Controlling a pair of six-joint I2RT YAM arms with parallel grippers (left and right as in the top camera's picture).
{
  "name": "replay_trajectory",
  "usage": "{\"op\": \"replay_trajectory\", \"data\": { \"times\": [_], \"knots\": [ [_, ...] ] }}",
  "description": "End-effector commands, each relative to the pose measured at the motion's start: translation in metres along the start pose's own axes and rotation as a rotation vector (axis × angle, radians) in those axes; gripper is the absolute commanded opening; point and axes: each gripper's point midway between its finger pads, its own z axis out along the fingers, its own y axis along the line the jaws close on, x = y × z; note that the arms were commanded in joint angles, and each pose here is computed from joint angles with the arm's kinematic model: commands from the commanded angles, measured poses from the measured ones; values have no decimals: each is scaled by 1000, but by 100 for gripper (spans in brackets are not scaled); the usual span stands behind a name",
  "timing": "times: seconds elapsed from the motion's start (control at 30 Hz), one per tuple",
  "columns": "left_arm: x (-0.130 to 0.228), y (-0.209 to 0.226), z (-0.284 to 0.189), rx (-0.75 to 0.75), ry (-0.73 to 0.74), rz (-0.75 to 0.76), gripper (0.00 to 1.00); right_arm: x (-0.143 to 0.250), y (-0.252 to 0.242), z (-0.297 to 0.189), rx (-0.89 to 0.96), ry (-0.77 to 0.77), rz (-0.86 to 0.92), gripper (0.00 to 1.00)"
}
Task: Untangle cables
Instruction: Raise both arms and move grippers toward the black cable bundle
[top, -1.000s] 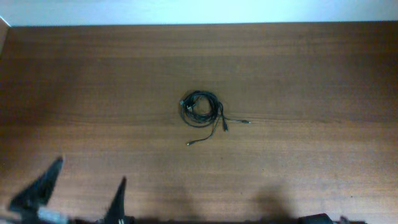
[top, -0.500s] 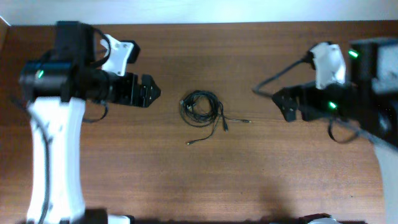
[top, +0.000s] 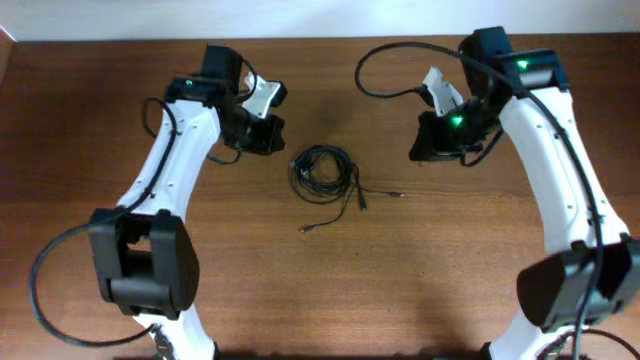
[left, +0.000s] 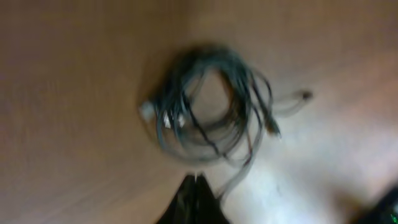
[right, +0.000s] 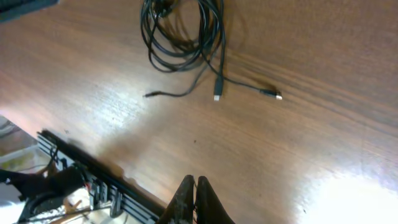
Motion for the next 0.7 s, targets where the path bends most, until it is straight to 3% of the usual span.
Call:
{"op": "replay_trajectory", "data": {
  "times": [0.0,0.23,0.33,0.43,0.67],
  "knots": [
    [15,5,39,22,39,-16,1,-4,1,27,-26,53,43,4],
    [14,-12,90,41,53,17,29,-12,8,79,-22,113,34,16],
    [16,-10,100,-41,69,54,29,-11,9,90,-21,133,30,17],
    [13,-3,107,-151,65,97,24,-11,6,96,-16,144,32,18],
    [11,13,112,-256,62,112,33,-15,6,96,-17,131,25,24]
  ]
}}
